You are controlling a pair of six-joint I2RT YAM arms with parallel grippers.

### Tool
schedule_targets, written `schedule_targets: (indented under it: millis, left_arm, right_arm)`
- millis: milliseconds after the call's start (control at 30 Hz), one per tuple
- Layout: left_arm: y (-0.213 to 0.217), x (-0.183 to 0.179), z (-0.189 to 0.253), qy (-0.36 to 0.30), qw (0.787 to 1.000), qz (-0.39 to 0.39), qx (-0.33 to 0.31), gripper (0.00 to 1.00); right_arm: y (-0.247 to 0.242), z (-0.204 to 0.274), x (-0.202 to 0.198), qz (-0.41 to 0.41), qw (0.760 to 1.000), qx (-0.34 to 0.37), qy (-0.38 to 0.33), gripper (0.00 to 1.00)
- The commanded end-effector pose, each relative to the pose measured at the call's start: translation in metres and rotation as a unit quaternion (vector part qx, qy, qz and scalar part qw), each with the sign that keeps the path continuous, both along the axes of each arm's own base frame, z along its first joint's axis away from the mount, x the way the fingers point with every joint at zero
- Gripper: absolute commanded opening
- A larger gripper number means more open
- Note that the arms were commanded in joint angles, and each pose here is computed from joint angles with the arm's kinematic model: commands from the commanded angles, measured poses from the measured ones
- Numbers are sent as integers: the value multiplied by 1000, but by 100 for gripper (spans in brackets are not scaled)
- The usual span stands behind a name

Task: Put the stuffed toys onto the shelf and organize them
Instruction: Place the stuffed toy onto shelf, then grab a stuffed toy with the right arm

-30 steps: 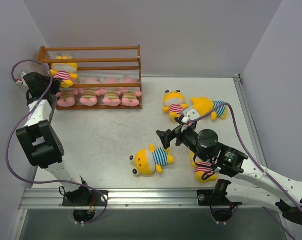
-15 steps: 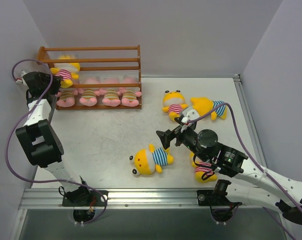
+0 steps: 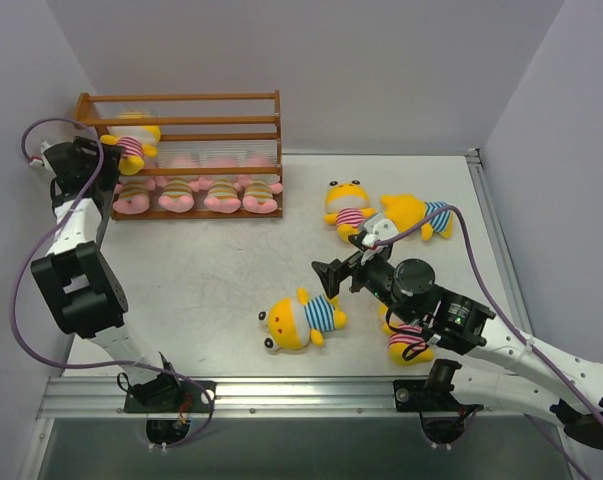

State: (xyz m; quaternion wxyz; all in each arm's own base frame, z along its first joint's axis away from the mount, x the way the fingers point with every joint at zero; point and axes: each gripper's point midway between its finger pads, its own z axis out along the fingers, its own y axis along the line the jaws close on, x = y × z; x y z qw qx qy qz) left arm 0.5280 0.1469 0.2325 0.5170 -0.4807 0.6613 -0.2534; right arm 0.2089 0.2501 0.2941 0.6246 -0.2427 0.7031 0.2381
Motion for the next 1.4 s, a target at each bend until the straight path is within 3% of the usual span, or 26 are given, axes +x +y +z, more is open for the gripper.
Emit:
schedule_targets:
  millis: [0, 200, 600, 900, 1033, 1167, 1367]
  left_arm:
    - [10, -13, 48, -43, 999, 26, 15, 80]
    - [13, -28, 58, -50, 998, 37, 9, 97]
    - [-10, -96, 53, -12, 998, 15, 61, 94]
    - [-76, -171, 65, -31, 989, -62, 134, 94]
    - [-123, -193, 66, -9, 968, -155, 197, 94]
    - [-163, -217, 59, 0, 933, -246, 262, 94]
    - [-222, -248, 43, -21, 882, -370, 290, 94]
  right_arm:
    - [-1, 19, -2, 5, 1000, 22, -17, 99]
    - [-3, 23, -4, 6, 999, 28, -18, 99]
    - [-13, 24, 1, -39, 998, 36, 21, 99]
    - [-53, -5, 40, -179, 979, 6, 96, 99]
    - [-77, -21, 66, -213, 968, 6, 134, 99]
    - [-111, -38, 101, -273, 947, 12, 168, 99]
    - [-126, -61, 148, -277, 941, 10, 194, 99]
